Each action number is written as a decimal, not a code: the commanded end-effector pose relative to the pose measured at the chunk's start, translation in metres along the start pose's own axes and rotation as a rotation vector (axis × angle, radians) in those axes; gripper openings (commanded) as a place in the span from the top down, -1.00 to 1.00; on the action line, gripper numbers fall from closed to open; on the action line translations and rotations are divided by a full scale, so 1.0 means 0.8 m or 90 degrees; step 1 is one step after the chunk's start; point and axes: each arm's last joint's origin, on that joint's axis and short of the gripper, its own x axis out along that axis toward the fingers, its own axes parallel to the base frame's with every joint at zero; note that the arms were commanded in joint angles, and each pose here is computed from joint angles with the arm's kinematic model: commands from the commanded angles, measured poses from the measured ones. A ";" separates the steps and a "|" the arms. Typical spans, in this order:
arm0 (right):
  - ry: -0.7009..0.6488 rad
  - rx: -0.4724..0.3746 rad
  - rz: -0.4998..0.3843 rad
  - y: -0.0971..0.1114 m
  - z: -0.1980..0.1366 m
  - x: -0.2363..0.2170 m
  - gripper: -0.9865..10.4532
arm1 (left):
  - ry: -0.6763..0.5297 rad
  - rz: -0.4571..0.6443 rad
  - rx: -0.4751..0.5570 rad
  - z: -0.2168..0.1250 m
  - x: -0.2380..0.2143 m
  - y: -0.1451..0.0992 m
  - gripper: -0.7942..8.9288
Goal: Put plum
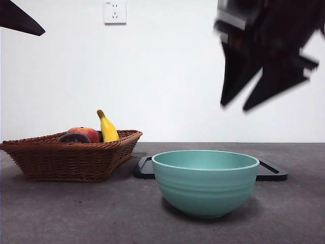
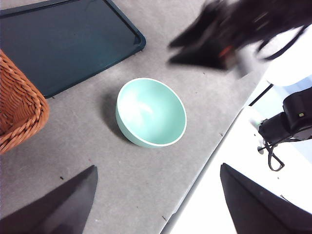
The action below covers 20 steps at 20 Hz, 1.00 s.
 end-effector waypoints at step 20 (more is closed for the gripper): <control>0.002 -0.066 0.155 0.015 -0.034 -0.151 0.45 | -0.004 -0.005 0.015 0.004 0.000 -0.001 0.01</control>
